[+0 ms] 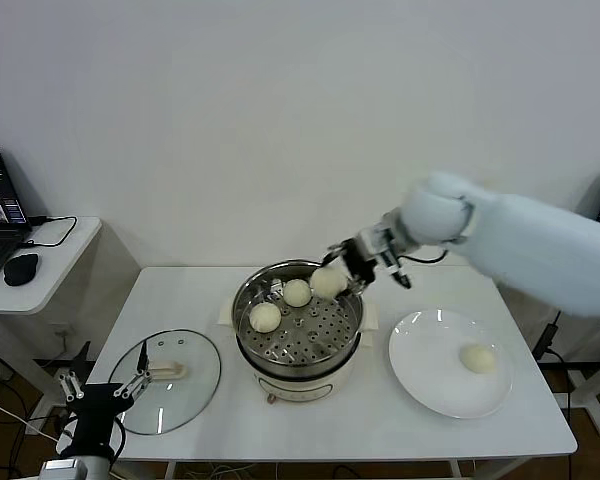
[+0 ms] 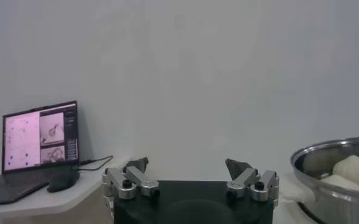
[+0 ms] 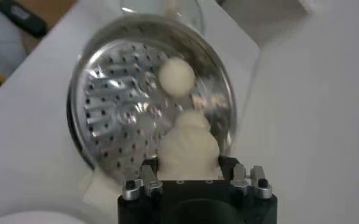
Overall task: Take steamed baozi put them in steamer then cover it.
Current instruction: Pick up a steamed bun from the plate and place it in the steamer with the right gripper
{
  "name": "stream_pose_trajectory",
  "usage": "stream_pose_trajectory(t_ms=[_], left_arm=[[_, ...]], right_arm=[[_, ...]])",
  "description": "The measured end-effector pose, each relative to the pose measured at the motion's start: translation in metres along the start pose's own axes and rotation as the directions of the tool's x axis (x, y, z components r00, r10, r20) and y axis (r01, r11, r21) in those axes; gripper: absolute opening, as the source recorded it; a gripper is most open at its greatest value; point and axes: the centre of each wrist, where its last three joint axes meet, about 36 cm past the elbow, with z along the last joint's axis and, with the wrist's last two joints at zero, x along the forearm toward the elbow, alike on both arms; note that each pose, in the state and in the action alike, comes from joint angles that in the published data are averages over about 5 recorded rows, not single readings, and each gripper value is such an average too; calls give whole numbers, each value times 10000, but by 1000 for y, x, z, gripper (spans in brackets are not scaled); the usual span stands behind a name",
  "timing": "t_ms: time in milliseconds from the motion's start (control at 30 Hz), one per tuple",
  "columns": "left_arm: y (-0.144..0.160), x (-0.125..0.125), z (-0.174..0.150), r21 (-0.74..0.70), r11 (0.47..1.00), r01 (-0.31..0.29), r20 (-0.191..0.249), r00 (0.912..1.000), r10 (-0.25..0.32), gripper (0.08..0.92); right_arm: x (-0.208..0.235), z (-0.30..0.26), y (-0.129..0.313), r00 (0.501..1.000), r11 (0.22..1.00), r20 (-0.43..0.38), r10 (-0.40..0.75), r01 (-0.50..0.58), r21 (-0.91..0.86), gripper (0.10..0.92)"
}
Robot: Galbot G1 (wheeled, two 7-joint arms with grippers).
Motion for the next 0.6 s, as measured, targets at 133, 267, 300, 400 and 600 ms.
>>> stream_pose_trajectory(t_ms=[133,267,300,400,600], left_arm=[[1,1,-2,12,10000,68,30,10000,-68,823],[0,2,-4,61,9999,124,52,9999,-125,823],[-1,2,-4,74,9999,136,51,9999,-137,823],[-1,4,-4,103,9998,172,38,9998,-172,823],[-1,5,-4,127,9996,240,20,9997,-240,823]], right_arm=[[-25,-16,-3,9988,9914,137,-478,458,1224,630],[-45,-31,-5,9957,9671,107,-919,867,2393,634],[-49,-34,-6,9947,9591,98,-1024,961,2663,635],[-61,-45,-6,9909,9318,96,-1340,1227,3416,636],[-81,-57,-3,9826,8775,-48,-1856,1680,4492,636]])
